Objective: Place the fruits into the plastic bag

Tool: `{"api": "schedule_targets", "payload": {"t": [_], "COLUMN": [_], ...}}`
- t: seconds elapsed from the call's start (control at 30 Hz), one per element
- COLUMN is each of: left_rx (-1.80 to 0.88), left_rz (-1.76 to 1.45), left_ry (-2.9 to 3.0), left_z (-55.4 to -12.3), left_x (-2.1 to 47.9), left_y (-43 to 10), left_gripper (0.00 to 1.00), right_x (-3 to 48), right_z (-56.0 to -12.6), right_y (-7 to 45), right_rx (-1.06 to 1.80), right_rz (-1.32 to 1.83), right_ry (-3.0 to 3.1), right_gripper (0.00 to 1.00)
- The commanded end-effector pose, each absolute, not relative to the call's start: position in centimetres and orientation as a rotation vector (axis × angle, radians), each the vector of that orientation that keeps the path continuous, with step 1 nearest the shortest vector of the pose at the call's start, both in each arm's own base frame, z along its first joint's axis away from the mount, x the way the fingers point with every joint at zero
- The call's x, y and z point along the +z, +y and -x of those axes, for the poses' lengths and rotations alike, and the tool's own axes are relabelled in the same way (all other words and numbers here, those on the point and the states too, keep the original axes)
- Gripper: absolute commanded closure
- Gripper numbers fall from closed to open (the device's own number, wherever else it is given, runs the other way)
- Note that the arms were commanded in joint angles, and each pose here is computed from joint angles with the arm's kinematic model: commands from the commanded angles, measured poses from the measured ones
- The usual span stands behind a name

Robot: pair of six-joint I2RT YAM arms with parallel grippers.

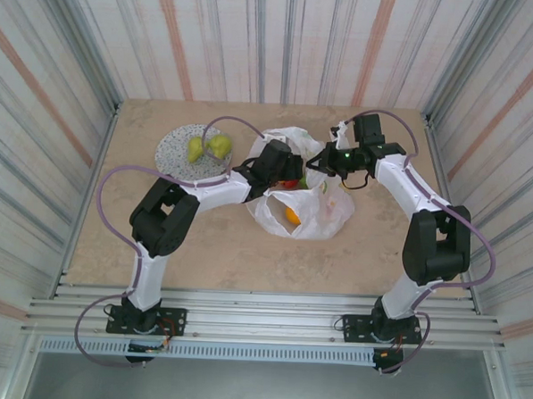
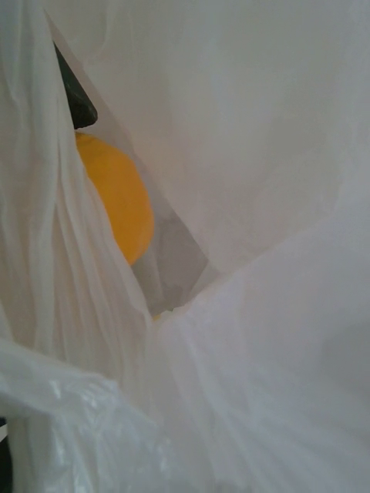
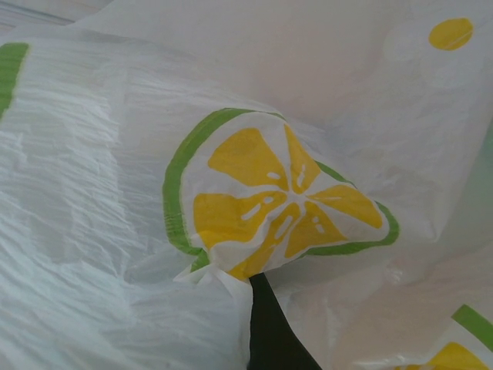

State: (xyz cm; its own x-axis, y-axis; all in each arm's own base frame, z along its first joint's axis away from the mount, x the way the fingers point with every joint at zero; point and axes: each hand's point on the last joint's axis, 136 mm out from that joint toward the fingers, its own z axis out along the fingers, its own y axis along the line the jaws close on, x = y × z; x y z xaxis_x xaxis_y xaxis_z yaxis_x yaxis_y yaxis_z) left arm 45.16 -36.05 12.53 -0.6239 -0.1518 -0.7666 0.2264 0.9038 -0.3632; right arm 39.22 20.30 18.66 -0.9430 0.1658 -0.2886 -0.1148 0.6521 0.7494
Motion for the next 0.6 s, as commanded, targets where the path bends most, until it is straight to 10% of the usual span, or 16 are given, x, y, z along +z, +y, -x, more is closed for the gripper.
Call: {"api": "schedule_targets", "payload": {"t": [0.0, 0.57], "left_rx": [-0.586, -0.679], "left_rz": [-0.078, -0.171], "left_ry": [2.157, 2.201], "left_z": [-44.9, -39.3], "left_x": [14.3, 15.1], "left_y": [-36.5, -34.2], "left_gripper": [0.14, 0.11], "right_x": [18.8, 18.7], "right_z": [-39.4, -40.0], "right_y": [20.1, 19.0], "right_rx": [1.196, 1.179], "right_rz": [-0.011, -0.041], "right_ry": [2.532, 2.533], "right_gripper": [1.0, 1.0]}}
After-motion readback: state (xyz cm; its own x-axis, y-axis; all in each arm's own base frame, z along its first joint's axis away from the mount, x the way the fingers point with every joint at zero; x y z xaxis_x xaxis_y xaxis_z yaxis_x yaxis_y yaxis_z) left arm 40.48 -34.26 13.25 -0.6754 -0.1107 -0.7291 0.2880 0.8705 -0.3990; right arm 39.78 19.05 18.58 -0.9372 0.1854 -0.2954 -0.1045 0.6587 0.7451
